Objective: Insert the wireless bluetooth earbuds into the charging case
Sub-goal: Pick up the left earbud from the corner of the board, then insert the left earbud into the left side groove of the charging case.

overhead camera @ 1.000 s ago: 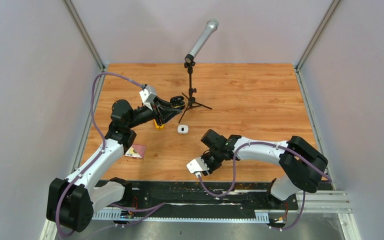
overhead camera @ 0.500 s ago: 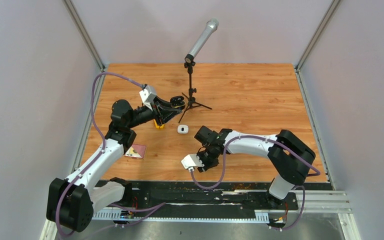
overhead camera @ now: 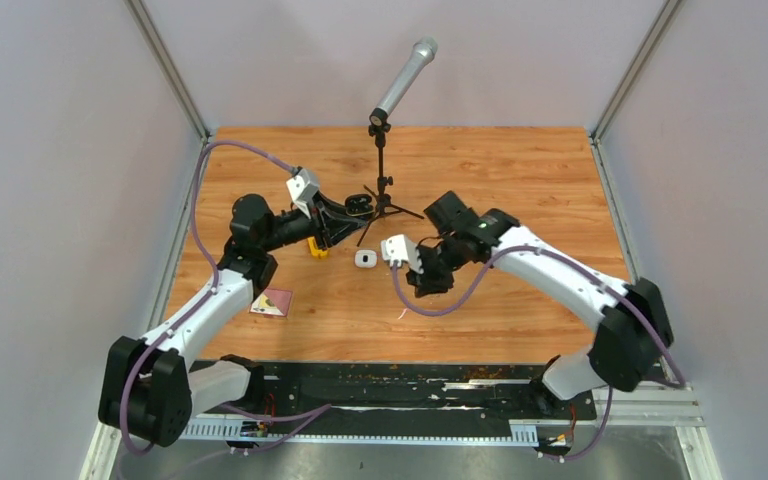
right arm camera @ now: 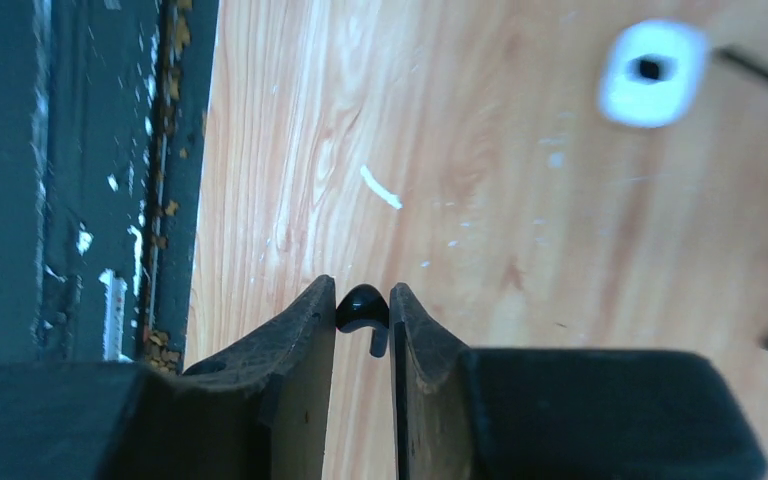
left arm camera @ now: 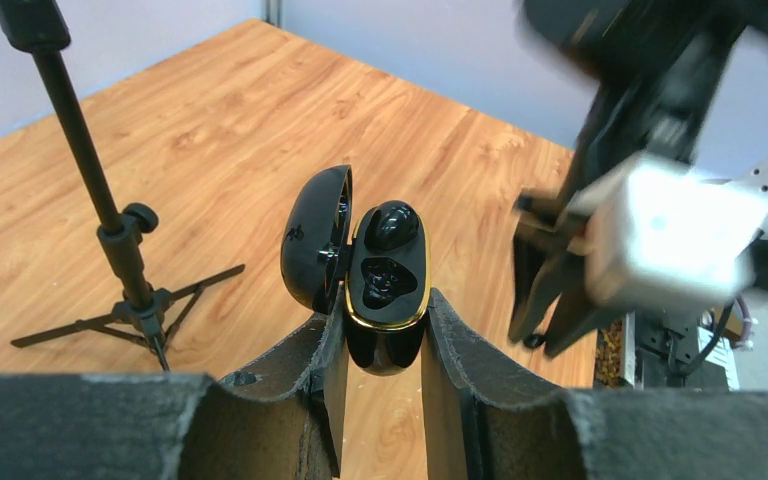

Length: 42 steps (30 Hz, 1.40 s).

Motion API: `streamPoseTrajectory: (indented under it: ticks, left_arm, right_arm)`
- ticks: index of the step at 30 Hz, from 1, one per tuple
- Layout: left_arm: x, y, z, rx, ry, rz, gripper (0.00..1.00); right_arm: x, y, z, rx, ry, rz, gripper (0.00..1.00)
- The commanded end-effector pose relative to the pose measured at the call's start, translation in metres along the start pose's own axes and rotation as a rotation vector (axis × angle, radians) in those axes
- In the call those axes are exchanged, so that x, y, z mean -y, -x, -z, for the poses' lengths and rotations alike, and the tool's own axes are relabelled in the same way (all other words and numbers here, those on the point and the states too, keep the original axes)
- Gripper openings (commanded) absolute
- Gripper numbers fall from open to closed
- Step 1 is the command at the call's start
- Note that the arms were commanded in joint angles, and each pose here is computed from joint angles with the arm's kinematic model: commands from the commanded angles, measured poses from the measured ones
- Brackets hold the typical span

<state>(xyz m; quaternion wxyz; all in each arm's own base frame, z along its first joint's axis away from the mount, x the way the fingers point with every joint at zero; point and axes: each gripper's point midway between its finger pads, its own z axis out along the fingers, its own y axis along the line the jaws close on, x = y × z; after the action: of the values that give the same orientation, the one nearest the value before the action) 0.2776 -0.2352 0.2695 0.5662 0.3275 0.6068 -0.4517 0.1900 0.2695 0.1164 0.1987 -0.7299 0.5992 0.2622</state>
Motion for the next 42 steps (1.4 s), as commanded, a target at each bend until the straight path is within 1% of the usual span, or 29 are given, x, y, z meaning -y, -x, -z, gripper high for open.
streamPoseTrajectory:
  ticks: [1, 4, 8, 11, 14, 16, 20, 22, 28, 32, 37, 40, 42]
  left_arm:
    - [0.005, 0.027, -0.008, 0.046, -0.065, -0.063, 0.0]
    - [0.012, 0.024, -0.019, 0.031, -0.12, -0.048, 0.0]
    - [0.021, 0.025, -0.041, 0.027, -0.18, -0.037, 0.0]
    - [0.033, 0.039, -0.056, 0.041, -0.228, -0.038, 0.0]
    - [0.043, 0.056, -0.064, 0.059, -0.262, -0.044, 0.0]
    - [0.047, 0.066, -0.065, 0.072, -0.272, -0.041, 0.0]
    - [0.054, 0.082, -0.062, 0.098, -0.276, -0.051, 0.0]
    - [0.056, 0.087, -0.06, 0.105, -0.272, -0.052, 0.0]
    - [0.062, 0.094, -0.055, 0.108, -0.278, -0.062, 0.0]
    - [0.064, 0.099, -0.055, 0.106, -0.282, -0.056, 0.0]
    - [0.064, 0.113, -0.059, 0.128, -0.274, -0.035, 0.0]
    - [0.06, 0.131, -0.062, 0.164, -0.231, 0.023, 0.0]
    - [0.062, 0.141, -0.062, 0.183, -0.233, 0.018, 0.0]
  right_arm:
    - [-0.009, 0.06, 0.069, 0.194, -0.091, -0.02, 0.11]
    - [-0.005, 0.092, 0.113, 0.285, -0.214, 0.037, 0.12]
    - [-0.002, 0.142, 0.166, 0.434, -0.326, 0.063, 0.13]
    - [0.003, 0.181, 0.2, 0.578, -0.399, 0.063, 0.14]
    - [0.015, 0.217, 0.228, 0.723, -0.448, 0.02, 0.14]
    - [0.024, 0.235, 0.239, 0.789, -0.452, -0.011, 0.14]
    - [0.049, 0.252, 0.252, 0.897, -0.448, -0.12, 0.15]
    - [0.056, 0.255, 0.255, 0.93, -0.437, -0.141, 0.15]
    - [0.067, 0.251, 0.249, 0.96, -0.411, -0.195, 0.15]
    - [0.067, 0.251, 0.247, 0.969, -0.409, -0.188, 0.15]
    - [0.068, 0.253, 0.249, 0.977, -0.421, -0.156, 0.16]
    - [0.07, 0.254, 0.252, 0.984, -0.442, -0.136, 0.16]
    - [0.072, 0.256, 0.255, 0.991, -0.451, -0.129, 0.16]
